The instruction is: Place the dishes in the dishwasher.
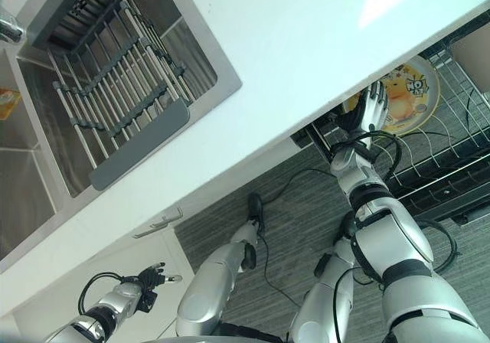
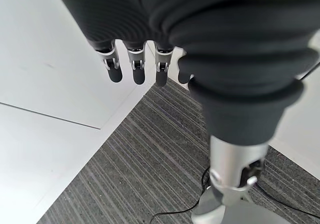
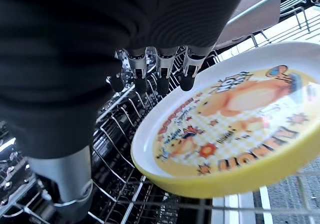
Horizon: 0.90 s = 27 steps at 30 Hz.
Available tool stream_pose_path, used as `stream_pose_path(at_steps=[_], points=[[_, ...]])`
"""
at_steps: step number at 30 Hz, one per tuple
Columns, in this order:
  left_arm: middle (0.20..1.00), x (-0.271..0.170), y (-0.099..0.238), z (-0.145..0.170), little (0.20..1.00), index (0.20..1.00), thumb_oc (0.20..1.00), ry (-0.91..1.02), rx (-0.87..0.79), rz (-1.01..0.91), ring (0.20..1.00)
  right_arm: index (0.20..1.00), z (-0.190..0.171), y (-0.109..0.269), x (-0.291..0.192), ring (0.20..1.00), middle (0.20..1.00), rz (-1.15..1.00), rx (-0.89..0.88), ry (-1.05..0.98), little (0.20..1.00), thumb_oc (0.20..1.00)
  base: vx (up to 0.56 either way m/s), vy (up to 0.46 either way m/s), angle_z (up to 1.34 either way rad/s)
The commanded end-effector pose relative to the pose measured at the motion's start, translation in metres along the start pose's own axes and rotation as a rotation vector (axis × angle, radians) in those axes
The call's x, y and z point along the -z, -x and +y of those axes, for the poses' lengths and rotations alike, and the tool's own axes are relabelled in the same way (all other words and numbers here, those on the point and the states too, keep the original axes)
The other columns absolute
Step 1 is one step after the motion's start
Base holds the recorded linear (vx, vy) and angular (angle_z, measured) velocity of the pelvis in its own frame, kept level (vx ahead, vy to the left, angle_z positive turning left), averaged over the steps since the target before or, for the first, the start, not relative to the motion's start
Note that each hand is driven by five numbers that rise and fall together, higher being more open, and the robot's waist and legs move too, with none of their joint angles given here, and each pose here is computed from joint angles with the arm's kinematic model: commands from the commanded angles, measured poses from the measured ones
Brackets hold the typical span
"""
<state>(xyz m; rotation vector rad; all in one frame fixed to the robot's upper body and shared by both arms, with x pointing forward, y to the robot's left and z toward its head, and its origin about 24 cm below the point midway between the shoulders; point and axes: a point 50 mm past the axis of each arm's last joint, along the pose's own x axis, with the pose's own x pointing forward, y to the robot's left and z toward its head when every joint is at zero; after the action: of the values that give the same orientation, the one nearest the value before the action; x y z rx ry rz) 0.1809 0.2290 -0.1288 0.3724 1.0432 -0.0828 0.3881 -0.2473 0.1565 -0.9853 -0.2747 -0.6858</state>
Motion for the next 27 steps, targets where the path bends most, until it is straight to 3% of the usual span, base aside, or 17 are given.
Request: stream_pose_path(at_steps=[1, 8, 9, 11, 16, 24, 27], points=[[1.000, 0.003, -0.001, -0.007, 1.000, 1.000, 1.000, -0.062, 0.013, 0.032, 1.000, 1.000, -0.034, -0.032, -0.019, 1.000, 1.000, -0.046, 0.154, -0.044, 1.000, 1.000, 0.00, 0.000, 0.00], [1.000, 0.016, 0.000, -0.019, 1.000, 1.000, 1.000, -0.047, 0.031, 0.067, 1.000, 1.000, -0.033, -0.014, -0.018, 1.000, 1.000, 0.197, 0.420, -0.594, 1.000, 1.000, 0.05, 0.020, 0.00], [1.000, 0.021, 0.000, -0.022, 1.000, 1.000, 1.000, -0.023, 0.029, 0.083, 1.000, 1.000, -0.026, -0.002, -0.019, 1.000, 1.000, 0.282, 0.467, -0.801, 1.000, 1.000, 0.02, 0.045, 0.01], [1.000, 0.028, 0.001, -0.024, 1.000, 1.000, 1.000, 0.012, 0.023, 0.116, 1.000, 1.000, -0.015, 0.015, -0.025, 1.000, 1.000, 0.341, 0.473, -0.986, 1.000, 1.000, 0.08, 0.038, 0.02], [1.000, 0.044, 0.004, -0.026, 1.000, 1.000, 1.000, 0.062, -0.001, 0.179, 1.000, 1.000, -0.001, 0.042, -0.036, 1.000, 1.000, 0.373, 0.431, -1.137, 1.000, 1.000, 0.10, -0.013, -0.07], [1.000, 0.074, 0.011, -0.034, 1.000, 1.000, 1.000, 0.133, -0.037, 0.279, 1.000, 1.000, 0.012, 0.080, -0.050, 1.000, 1.000, 0.357, 0.311, -1.153, 1.000, 1.000, 0.10, -0.019, -0.07], [1.000, 0.085, 0.015, -0.040, 1.000, 1.000, 1.000, 0.174, -0.062, 0.295, 1.000, 1.000, 0.015, 0.098, -0.043, 1.000, 1.000, 0.313, 0.256, -1.062, 1.000, 1.000, 0.11, 0.052, -0.07]])
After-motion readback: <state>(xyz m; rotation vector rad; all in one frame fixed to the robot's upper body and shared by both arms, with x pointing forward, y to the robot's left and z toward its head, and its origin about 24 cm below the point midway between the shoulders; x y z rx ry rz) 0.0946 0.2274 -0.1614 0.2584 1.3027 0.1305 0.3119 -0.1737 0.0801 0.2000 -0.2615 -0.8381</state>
